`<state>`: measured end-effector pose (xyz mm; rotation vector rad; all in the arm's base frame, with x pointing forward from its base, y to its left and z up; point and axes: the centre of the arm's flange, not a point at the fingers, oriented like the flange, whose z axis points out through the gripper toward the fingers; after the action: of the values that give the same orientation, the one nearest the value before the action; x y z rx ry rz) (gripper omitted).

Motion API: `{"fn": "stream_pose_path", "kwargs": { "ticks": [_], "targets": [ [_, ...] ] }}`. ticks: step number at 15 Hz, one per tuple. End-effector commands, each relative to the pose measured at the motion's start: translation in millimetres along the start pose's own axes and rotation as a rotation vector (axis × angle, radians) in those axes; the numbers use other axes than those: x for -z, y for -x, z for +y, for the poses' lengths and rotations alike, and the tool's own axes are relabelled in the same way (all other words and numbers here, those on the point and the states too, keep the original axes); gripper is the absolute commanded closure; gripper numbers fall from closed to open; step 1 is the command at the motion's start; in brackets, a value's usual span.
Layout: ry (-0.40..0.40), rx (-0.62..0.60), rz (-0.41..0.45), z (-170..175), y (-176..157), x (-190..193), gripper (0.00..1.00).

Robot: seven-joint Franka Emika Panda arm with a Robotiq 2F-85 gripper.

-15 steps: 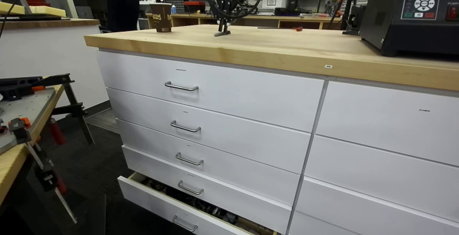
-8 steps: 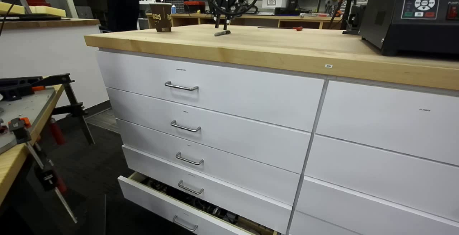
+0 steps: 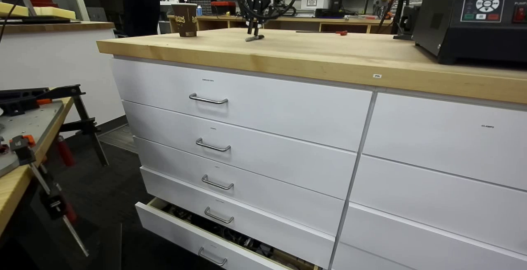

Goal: Put the pen in the cup

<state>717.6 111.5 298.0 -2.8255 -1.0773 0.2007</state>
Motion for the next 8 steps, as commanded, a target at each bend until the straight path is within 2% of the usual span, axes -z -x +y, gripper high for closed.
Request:
{"fn": "stream_pose_path", "kwargs": {
  "ticks": [1,3,4,6,8],
  "targets": [
    [-0.008,-0.017,-0.027,-0.2,2.1,0.0,1.00],
    [-0.007,-0.019,-0.029,-0.1,1.8,0.1,1.00],
    [-0.003,-0.024,-0.030,-0.2,1.7,0.2,0.74],
    [-0.001,-0.025,-0.030,-0.8,2.0,-0.5,0.68],
    [0.000,-0.027,-0.032,-1.7,2.5,-2.0,0.55]
  ]
}}
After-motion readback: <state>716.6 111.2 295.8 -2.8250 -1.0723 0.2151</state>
